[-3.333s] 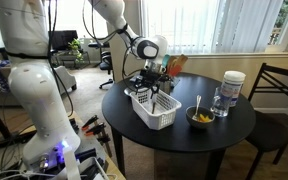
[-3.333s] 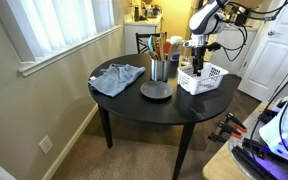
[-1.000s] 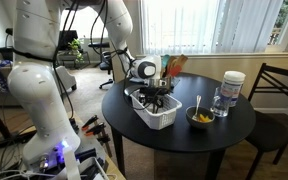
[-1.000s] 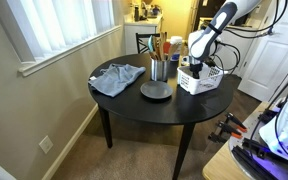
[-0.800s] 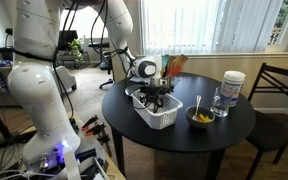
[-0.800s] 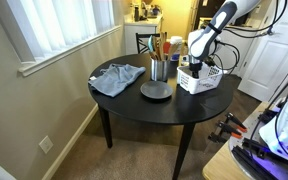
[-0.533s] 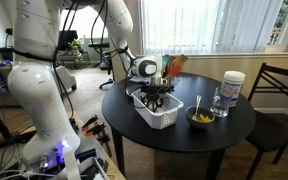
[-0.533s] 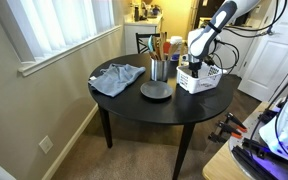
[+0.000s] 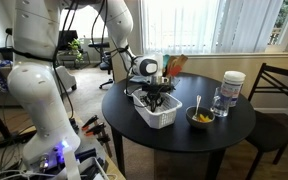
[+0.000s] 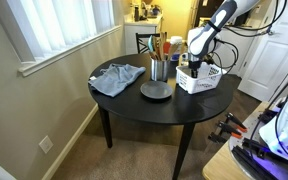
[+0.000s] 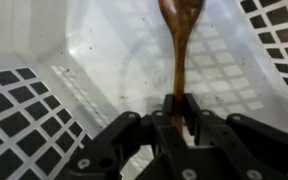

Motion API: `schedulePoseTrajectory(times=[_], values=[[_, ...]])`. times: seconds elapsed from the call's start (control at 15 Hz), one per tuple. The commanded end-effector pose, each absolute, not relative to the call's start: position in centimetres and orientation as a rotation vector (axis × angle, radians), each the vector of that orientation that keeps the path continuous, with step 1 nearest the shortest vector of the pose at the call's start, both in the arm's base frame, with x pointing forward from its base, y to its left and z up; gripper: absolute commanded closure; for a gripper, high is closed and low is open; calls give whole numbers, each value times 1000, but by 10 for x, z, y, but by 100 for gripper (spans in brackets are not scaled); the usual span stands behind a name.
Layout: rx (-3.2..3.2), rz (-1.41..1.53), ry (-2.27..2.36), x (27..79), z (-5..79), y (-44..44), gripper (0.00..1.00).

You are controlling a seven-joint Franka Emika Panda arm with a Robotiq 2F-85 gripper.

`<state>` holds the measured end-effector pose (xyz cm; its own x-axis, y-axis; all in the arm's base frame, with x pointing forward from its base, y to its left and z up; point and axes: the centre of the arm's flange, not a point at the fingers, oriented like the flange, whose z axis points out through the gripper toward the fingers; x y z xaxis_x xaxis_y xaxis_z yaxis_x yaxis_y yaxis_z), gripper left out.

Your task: Remove the wooden spoon from the basket and put it in the spoon holder.

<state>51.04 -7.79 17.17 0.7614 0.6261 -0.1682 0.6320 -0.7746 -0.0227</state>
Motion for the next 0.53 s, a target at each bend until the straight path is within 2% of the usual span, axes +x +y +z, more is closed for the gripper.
schedulePoseTrajectory(times=[0.0, 0.47], values=[[2899, -209, 1037, 501, 180, -72, 94], [2838, -78, 1092, 499, 227, -50, 94]])
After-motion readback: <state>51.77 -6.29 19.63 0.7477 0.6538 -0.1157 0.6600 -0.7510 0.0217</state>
